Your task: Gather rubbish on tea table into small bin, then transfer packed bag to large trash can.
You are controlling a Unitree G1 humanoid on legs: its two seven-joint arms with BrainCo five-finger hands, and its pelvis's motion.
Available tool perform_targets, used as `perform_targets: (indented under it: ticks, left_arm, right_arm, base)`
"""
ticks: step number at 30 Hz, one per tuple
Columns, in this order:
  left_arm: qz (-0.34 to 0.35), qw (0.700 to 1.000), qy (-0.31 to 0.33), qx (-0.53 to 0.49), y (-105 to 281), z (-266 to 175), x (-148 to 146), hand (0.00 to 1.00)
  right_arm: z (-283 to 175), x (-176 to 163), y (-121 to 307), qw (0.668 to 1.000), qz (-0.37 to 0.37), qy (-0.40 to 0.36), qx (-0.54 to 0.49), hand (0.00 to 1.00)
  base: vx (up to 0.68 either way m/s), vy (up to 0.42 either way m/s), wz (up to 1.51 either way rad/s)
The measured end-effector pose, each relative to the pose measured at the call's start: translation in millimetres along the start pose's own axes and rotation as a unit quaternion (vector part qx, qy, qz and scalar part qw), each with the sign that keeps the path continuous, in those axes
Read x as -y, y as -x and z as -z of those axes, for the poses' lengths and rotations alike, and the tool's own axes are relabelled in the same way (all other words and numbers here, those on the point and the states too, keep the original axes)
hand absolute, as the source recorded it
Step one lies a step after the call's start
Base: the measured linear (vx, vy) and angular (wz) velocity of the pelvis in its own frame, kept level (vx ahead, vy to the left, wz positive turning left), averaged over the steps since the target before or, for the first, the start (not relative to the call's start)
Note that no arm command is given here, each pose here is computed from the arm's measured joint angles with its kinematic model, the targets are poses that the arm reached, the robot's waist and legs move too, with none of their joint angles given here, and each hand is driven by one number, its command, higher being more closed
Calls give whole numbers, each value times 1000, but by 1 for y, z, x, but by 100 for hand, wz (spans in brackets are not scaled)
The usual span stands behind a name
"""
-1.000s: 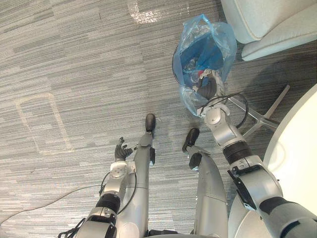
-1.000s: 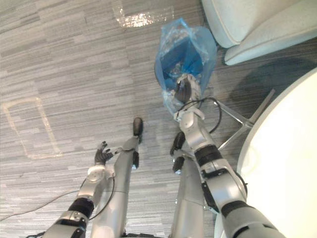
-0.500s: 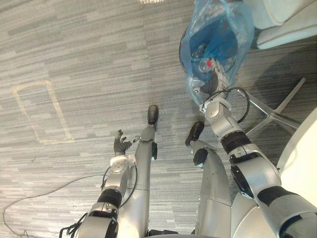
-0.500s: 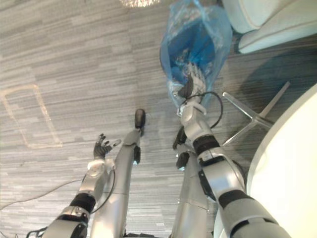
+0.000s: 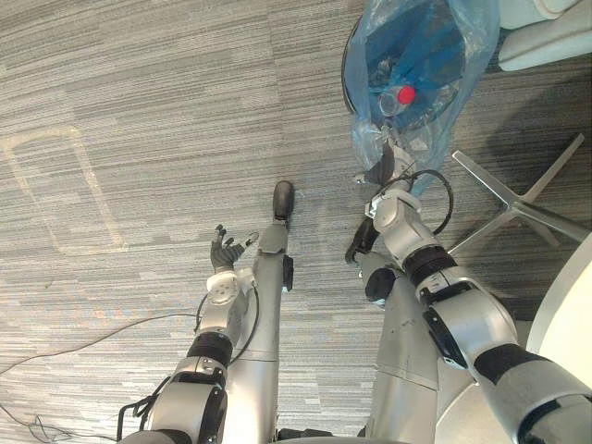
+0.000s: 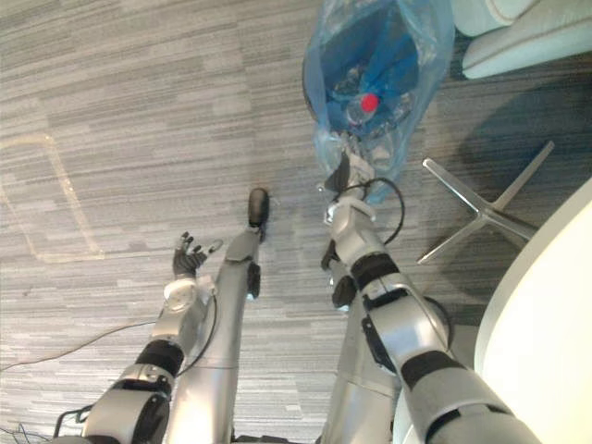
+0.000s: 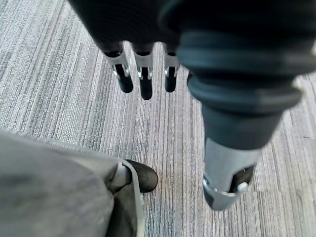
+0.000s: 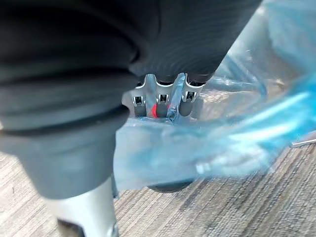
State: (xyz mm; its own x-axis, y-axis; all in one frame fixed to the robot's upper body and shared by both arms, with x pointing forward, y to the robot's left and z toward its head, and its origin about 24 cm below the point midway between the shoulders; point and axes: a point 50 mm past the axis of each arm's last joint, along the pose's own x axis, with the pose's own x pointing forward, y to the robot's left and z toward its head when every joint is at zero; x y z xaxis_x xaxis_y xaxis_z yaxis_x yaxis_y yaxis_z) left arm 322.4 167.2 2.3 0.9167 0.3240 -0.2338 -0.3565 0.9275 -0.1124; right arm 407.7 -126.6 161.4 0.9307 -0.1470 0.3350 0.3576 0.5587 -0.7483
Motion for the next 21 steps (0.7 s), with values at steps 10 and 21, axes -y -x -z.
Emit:
perform_targets:
  ticks: [10,21]
  left_arm:
    - [-3,1000,2,0,0,0,-2,0]
    - [-4,1000,1,0,-1,0,-3,0]
  right_arm:
    - [-8,9,-7,1000,11,-28,2,100]
    - [-10,12,-7,998,16,-58,5,100]
  base:
    - [-14,1,1]
    - [-38,-1,-1]
